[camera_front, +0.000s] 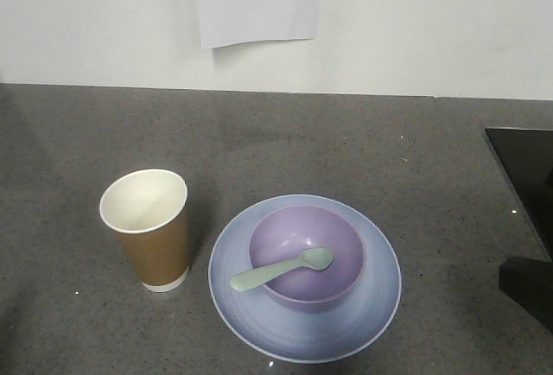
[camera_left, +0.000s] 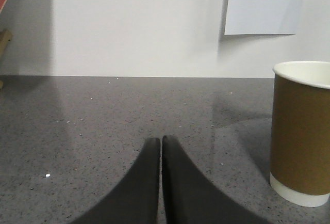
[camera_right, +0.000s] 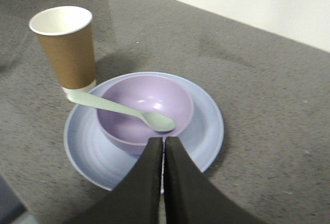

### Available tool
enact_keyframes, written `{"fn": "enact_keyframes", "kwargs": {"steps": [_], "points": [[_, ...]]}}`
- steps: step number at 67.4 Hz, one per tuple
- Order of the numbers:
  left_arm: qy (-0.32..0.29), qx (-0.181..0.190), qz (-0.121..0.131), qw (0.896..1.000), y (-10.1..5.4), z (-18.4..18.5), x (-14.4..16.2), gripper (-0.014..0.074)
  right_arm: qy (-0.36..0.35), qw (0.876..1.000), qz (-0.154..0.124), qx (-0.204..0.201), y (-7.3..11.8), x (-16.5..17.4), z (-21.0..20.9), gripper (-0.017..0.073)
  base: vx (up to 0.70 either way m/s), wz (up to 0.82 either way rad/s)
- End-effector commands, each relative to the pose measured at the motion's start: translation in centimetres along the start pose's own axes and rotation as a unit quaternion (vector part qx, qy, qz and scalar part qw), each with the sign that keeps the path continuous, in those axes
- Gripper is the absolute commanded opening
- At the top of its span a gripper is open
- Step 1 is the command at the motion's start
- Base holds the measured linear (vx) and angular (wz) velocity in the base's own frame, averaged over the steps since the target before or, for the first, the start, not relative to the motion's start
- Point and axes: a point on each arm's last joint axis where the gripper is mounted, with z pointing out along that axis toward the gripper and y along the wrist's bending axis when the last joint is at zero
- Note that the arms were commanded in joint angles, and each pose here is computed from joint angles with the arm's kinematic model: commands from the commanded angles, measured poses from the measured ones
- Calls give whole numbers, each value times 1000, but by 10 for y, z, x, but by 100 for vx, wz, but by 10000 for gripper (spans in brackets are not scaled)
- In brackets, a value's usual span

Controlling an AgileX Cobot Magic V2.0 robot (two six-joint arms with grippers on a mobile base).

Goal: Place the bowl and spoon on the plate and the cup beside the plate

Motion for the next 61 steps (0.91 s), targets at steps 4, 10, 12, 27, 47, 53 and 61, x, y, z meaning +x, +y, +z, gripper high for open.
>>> {"fn": "enact_keyframes", "kwargs": {"steps": [4,10,12,27,47,53,61], "points": [[-36,3,-9,999,0,0,1,-7,-75,994,-26,74,-10,13,-6,-4,0,0],[-36,3,-9,999,0,0,1,-7,-124,984,6,129,-16,40,-7,-4,0,0],[-36,3,-9,999,0,0,1,-7,-133,980,20,148,-18,51,-6,-4,0,0],[-36,3,-9,999,0,0,1,-7,-164,953,100,233,-25,115,1,-4,0,0],[-35,3,-9,999,0,0,1,-7,-205,940,111,250,-31,141,17,-4,0,0],[-35,3,-9,999,0,0,1,-7,-239,935,80,249,-30,135,15,-4,0,0],[-35,3,-9,999,0,0,1,-7,-266,930,42,250,-28,129,12,-4,0,0]]}}
